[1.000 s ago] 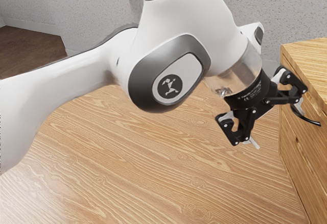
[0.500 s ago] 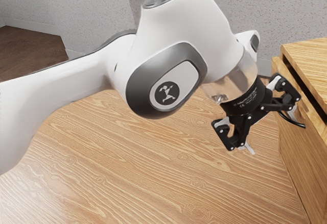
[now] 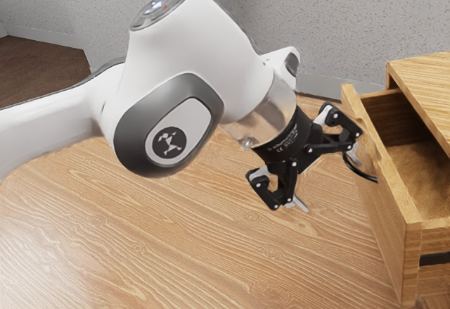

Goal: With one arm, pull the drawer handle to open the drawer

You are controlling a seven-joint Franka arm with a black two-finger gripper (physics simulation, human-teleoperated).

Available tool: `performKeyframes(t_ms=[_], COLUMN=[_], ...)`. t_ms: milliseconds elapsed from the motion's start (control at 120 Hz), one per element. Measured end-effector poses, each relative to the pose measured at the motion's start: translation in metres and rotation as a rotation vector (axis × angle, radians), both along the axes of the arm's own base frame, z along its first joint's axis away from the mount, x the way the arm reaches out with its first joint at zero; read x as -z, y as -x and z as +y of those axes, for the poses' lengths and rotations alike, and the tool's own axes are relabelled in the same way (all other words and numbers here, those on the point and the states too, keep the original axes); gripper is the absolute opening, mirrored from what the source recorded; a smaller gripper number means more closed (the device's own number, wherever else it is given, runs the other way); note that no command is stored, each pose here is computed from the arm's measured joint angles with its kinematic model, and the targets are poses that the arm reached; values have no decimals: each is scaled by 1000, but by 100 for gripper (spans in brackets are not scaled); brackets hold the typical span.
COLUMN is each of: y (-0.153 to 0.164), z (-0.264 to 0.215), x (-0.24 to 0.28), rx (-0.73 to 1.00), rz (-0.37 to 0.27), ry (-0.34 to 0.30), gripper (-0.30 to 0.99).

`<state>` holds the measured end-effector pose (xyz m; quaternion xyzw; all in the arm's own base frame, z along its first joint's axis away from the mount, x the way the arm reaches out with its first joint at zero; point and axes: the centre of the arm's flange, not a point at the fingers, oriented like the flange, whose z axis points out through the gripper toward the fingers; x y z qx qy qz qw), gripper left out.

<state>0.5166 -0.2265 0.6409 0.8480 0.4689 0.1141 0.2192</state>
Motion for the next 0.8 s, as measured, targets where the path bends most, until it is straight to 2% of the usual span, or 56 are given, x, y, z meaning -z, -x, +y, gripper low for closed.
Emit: performKeyframes(t_ms=[433,800], y=[36,83], z=[43,78], x=[10,9], rx=[-44,-69], rz=[-15,-33], ry=[29,58], gripper=[69,69])
